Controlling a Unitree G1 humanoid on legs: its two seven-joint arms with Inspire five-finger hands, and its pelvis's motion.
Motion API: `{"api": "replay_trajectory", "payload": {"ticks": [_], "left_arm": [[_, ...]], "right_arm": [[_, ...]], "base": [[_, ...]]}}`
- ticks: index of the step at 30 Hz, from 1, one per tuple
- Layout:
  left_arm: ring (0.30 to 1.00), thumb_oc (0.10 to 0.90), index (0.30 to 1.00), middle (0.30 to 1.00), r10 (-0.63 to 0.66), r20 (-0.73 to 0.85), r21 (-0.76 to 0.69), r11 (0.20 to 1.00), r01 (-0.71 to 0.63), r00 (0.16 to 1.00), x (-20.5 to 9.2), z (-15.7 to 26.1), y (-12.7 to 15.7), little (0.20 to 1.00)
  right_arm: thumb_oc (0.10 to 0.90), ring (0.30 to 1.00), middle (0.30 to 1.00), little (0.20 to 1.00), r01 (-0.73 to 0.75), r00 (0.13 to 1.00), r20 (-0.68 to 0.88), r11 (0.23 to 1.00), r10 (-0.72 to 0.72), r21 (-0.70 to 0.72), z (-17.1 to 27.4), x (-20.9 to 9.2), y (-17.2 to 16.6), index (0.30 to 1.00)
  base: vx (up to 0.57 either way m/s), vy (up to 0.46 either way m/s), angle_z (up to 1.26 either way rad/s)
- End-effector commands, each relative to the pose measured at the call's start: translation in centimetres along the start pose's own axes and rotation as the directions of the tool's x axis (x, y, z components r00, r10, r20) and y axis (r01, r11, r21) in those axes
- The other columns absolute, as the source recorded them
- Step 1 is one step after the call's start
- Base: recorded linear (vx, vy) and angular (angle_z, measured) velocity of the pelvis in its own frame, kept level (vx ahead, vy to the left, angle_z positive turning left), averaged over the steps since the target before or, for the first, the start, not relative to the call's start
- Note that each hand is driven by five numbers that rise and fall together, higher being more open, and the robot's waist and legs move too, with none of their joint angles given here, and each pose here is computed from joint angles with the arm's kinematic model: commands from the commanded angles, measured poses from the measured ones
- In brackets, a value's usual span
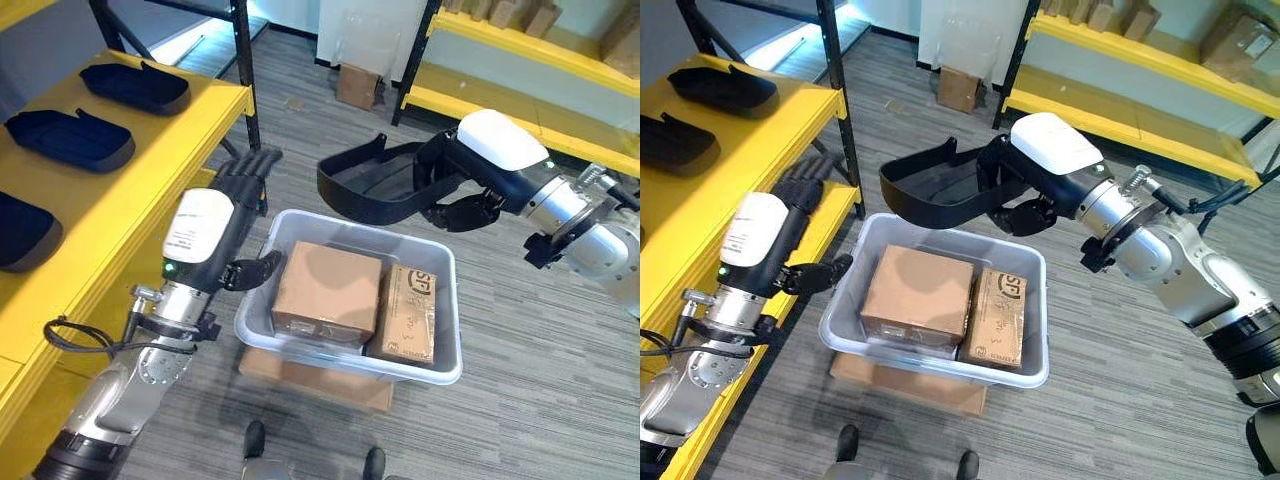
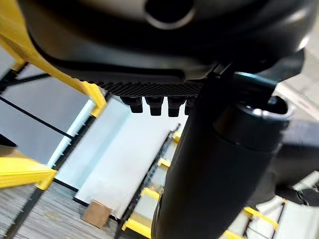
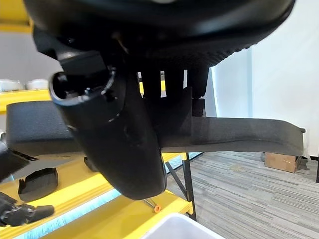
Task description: Move parts from the plastic box to the shelf.
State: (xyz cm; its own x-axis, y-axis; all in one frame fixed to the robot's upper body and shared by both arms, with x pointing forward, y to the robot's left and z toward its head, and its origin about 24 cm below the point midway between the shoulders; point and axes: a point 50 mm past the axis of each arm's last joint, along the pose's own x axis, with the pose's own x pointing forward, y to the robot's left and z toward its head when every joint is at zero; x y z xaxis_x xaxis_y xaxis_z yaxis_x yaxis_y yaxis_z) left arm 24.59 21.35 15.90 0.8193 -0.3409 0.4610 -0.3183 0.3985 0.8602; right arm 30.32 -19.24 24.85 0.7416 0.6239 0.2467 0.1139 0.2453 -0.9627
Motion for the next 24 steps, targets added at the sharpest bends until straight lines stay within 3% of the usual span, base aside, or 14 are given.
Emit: {"api": "replay_trajectory", "payload": {"ticks": [1, 8, 24], "left_arm": [[1.0, 0.9, 1.0, 1.0, 0.094, 0.128, 0.072, 0.992, -0.104, 0.987, 1.8, 0.8, 1.4, 1.0], [1.0, 0.9, 1.0, 1.0, 0.07, 0.159, 0.111, 0.99, -0.088, 0.985, 2.3, 1.1, 0.7, 1.0], [1.0, 0.9, 1.0, 1.0, 0.163, 0.259, 0.134, 0.97, -0.203, 0.952, 3.7, 3.1, 1.3, 1.0]], "right_arm": [[0.4, 0.3, 0.3, 0.3, 0.193, 0.976, 0.082, 0.978, -0.2, 0.082, 1.5, 2.2, -3.6, 0.3], [0.4, 0.3, 0.3, 0.3, 0.202, 0.97, 0.115, 0.972, -0.216, 0.124, 2.2, 2.9, -3.6, 0.3], [0.4, 0.3, 0.3, 0.3, 0.185, 0.967, 0.136, 0.959, -0.217, 0.213, 3.0, 3.5, -2.4, 0.3]], "base": [[0.03, -0.004, -0.08], [0.02, -0.001, -0.06], [0.0, -0.001, -0.01]]}}
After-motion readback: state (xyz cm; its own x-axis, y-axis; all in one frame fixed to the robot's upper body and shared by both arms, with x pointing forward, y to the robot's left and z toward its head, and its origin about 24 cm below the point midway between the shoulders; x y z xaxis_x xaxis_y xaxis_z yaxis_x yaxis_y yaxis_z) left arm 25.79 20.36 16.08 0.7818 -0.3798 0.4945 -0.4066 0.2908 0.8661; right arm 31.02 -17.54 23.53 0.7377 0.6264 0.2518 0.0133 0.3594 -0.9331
